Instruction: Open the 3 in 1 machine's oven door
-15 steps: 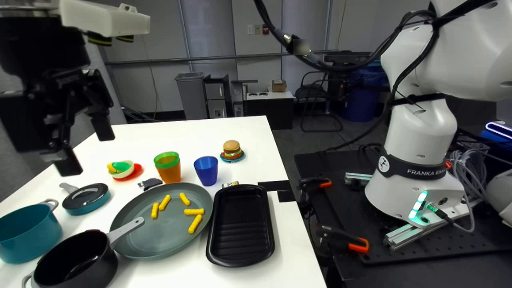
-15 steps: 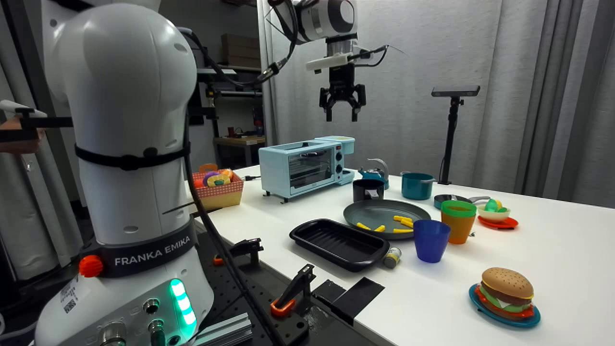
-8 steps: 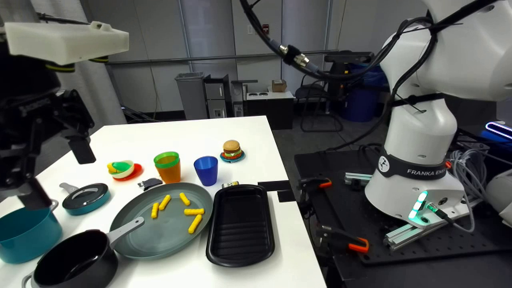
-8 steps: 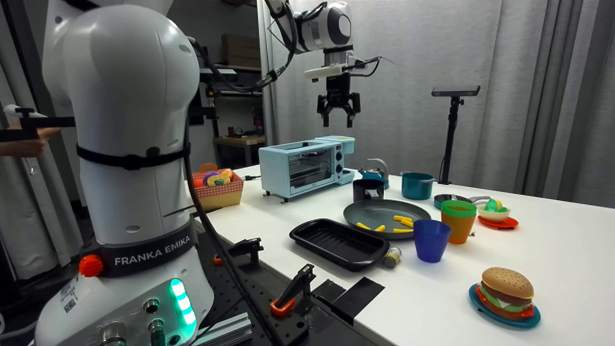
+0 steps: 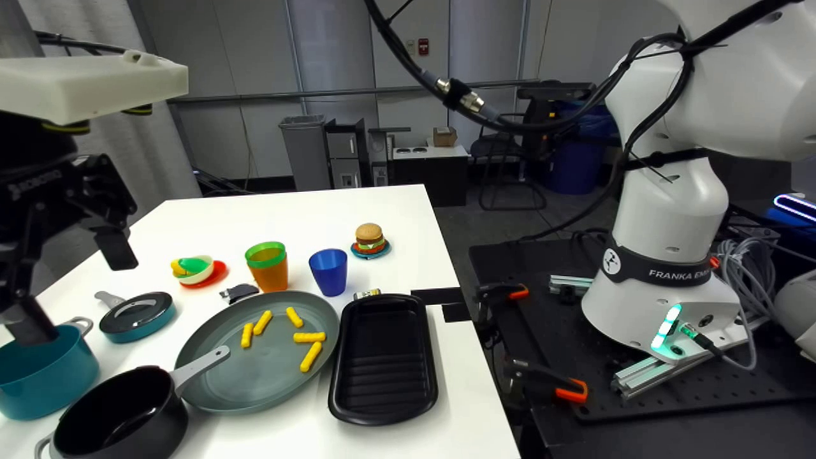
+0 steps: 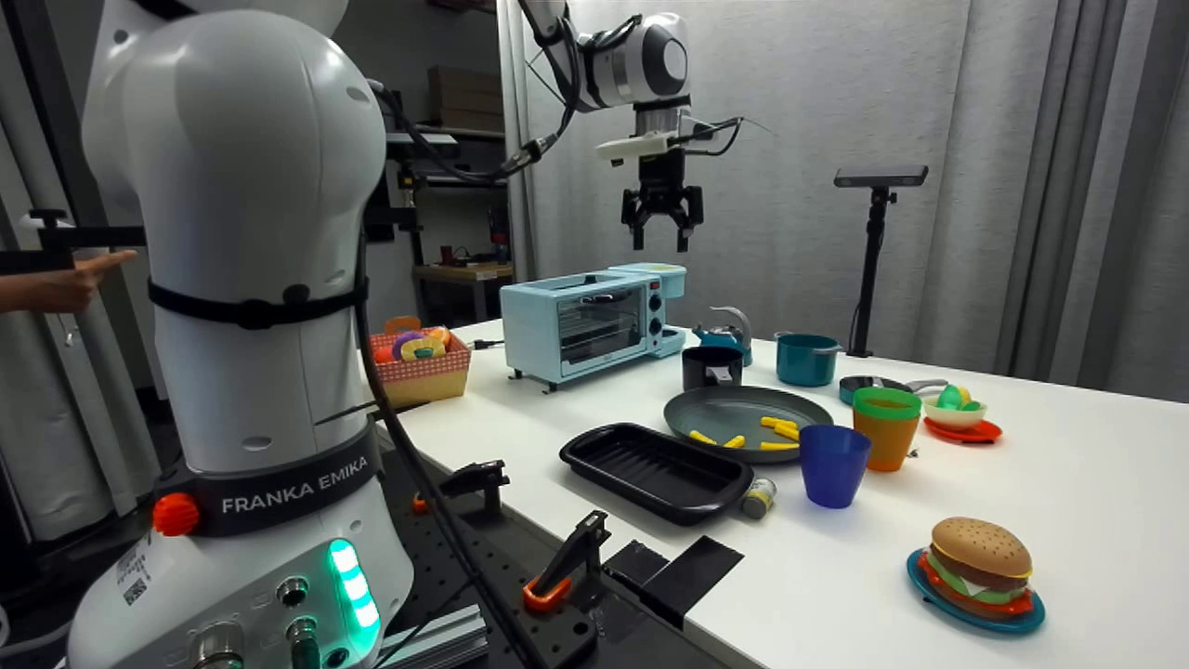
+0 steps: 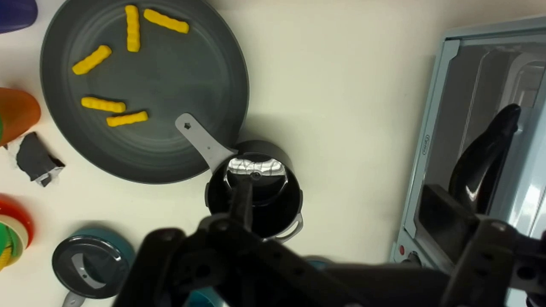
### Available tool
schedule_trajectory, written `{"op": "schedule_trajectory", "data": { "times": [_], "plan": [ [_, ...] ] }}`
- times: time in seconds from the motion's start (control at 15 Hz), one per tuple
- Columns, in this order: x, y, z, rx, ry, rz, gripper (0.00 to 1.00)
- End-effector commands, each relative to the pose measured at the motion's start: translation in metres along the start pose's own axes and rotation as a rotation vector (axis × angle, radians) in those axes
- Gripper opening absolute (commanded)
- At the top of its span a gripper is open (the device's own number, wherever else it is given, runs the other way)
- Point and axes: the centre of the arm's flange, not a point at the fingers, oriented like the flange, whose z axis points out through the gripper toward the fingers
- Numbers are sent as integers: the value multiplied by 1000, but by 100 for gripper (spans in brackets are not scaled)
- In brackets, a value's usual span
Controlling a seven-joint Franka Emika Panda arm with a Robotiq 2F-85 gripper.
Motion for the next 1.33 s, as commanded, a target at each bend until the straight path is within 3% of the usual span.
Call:
{"op": "schedule_trajectory", "data": {
  "times": [0.0,1.27],
  "plan": [
    [15,-6,3,1,5,32,100],
    [29,-46,31,-13,-17,-22,100]
  ]
}}
